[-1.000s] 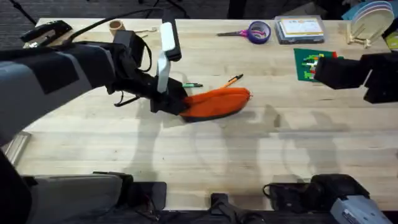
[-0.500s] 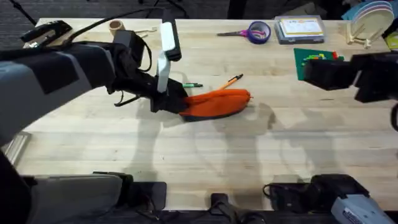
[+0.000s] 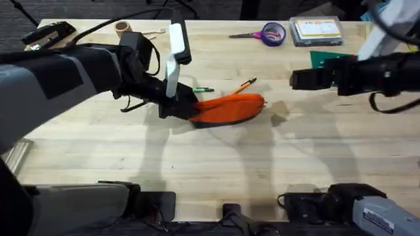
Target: Unzip the bag, pick up the pens from the table one at a time and place them inside, then zip the bag closed.
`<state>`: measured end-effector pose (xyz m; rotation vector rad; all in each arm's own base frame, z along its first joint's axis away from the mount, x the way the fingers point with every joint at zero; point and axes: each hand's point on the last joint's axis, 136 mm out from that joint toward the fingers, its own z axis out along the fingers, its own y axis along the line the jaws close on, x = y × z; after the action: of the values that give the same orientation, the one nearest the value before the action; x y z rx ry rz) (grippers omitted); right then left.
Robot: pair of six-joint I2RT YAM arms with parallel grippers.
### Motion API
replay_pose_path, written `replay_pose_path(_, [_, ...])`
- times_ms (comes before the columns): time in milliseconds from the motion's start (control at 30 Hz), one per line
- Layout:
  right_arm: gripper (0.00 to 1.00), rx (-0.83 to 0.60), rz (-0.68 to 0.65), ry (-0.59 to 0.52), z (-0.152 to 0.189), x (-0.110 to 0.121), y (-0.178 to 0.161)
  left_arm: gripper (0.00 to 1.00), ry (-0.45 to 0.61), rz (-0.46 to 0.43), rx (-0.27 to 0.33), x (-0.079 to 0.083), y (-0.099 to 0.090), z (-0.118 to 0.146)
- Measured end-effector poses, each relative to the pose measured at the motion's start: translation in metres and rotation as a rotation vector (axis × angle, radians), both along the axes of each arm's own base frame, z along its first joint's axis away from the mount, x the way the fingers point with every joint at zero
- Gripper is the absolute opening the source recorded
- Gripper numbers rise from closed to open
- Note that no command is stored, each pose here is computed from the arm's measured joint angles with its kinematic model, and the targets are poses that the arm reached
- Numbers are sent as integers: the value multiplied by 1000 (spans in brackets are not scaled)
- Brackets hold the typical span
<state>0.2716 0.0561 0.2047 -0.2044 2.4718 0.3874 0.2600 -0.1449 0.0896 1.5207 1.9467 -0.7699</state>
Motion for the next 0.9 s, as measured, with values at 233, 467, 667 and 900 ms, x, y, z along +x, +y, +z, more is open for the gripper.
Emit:
replay_pose_path(233, [997,-76,113,12,-17,9,1,41,0,0,0,0,0,0])
replay_pose_path(467, [997,-150,223,-26,-19,11,1,41,0,0,0,0,0,0])
replay_pose_path(667, [997,-247,344,-145,-11,24,2,41,0,0,0,0,0,0])
replay_pose_path(900, [997,-328,536,-235,-8,23,11,41,0,0,0,0,0,0])
